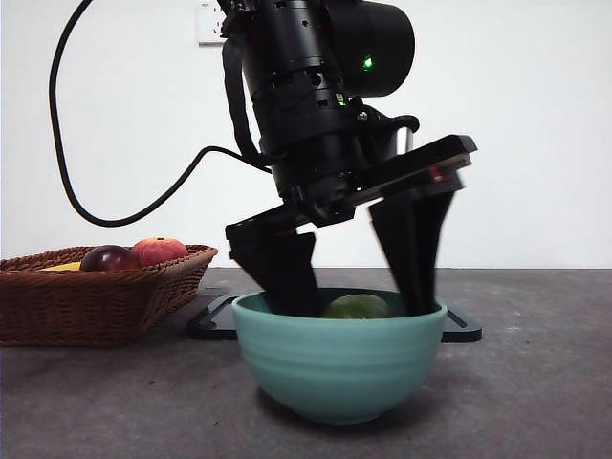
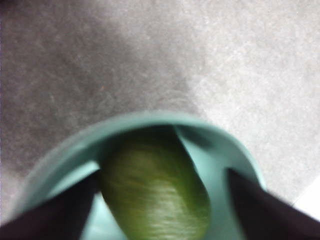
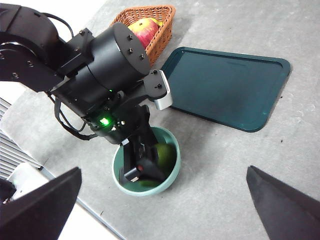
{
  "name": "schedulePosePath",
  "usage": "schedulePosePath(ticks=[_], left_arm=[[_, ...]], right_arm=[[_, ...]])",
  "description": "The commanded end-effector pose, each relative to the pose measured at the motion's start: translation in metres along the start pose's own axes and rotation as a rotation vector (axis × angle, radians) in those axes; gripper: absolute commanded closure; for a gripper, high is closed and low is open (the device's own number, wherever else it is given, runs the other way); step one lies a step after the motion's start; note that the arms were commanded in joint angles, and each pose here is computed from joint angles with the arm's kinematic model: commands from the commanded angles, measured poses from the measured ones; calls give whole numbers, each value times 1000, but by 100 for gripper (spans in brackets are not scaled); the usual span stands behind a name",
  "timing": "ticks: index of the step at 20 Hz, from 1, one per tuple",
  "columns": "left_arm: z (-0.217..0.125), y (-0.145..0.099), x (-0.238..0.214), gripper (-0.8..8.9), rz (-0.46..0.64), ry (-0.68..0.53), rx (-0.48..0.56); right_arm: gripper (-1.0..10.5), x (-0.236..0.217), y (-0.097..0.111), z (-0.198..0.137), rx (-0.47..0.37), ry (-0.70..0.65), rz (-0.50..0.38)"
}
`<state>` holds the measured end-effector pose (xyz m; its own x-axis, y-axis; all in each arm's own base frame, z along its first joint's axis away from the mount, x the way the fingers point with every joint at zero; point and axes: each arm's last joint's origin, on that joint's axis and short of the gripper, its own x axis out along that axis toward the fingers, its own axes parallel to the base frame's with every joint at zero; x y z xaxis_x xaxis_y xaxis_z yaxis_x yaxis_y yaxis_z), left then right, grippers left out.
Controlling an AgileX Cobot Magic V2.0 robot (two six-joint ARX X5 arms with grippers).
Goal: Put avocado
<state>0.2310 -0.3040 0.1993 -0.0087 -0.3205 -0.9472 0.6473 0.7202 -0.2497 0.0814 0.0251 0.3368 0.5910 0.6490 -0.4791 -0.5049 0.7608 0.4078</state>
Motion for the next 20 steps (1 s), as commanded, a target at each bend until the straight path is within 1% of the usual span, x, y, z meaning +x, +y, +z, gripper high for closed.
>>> schedulePosePath(ticks=[1, 3, 6, 10, 13, 15, 16, 18, 20], left_arm=[[7, -7, -4, 272, -3, -16, 12], [8, -10, -18, 274, -8, -38, 19], [4, -17, -54, 280, -24, -108, 40], [-22, -24, -120, 283, -26, -226, 110], [-58, -26, -180, 283, -32, -341, 176], [-88, -25, -222, 283, -38, -467, 223], [-104, -22, -241, 283, -22, -537, 241], [-138, -17, -271, 283, 38, -639, 239], [-172, -11, -289, 283, 64, -705, 232]], right_arm=[[389, -3, 3, 3, -13, -13, 7], [389, -3, 3, 3, -13, -13, 5], [389, -3, 3, 3, -14, -14, 4], [389, -3, 3, 3, -14, -15, 5], [388, -3, 3, 4, -18, -20, 5], [389, -3, 3, 5, -21, -24, 5], [388, -3, 3, 5, -21, -25, 5], [389, -3, 3, 5, -21, -25, 6], [388, -3, 3, 5, -21, -25, 7]])
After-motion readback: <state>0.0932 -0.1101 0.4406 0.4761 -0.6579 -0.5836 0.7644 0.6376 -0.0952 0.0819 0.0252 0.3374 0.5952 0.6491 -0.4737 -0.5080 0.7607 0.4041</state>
